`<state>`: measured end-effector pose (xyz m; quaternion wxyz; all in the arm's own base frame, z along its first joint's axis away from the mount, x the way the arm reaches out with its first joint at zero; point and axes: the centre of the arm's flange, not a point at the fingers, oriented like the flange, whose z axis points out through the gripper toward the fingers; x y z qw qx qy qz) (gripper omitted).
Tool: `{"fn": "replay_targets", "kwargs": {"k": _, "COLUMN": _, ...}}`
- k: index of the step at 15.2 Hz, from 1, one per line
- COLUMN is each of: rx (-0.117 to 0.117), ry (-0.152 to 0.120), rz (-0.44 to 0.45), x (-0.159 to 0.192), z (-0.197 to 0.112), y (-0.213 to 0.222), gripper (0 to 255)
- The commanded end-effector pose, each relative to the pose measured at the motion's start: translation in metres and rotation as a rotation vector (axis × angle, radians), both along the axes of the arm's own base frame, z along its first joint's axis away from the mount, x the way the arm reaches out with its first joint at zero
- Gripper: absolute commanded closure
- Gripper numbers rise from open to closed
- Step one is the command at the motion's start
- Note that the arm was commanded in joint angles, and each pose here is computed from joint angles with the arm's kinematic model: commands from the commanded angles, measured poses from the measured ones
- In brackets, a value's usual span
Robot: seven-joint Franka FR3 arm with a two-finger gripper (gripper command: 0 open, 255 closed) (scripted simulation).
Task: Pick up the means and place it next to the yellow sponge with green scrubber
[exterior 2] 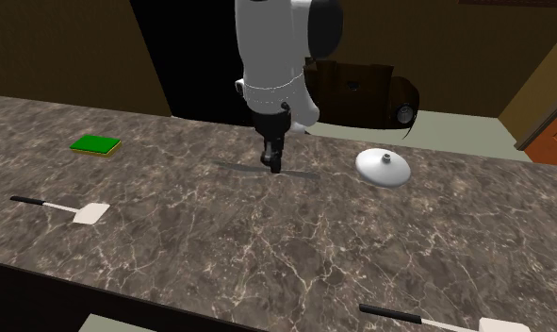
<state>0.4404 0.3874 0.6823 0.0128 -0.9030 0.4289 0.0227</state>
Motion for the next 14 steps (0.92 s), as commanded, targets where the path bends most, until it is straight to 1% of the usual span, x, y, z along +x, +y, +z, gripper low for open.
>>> {"fn": "replay_targets", "kwargs": {"k": 1, "rx": 0.000, "ry": 0.000, "rz": 0.000, "x": 0.010, "z": 0.003, "y": -0.018, "gripper": 255}}
{"fn": "replay_targets", "kwargs": {"k": 14, "rx": 0.000, "ry": 0.000, "rz": 0.000, "x": 0.090, "z": 0.006, "y": -0.169, "gripper": 255}}
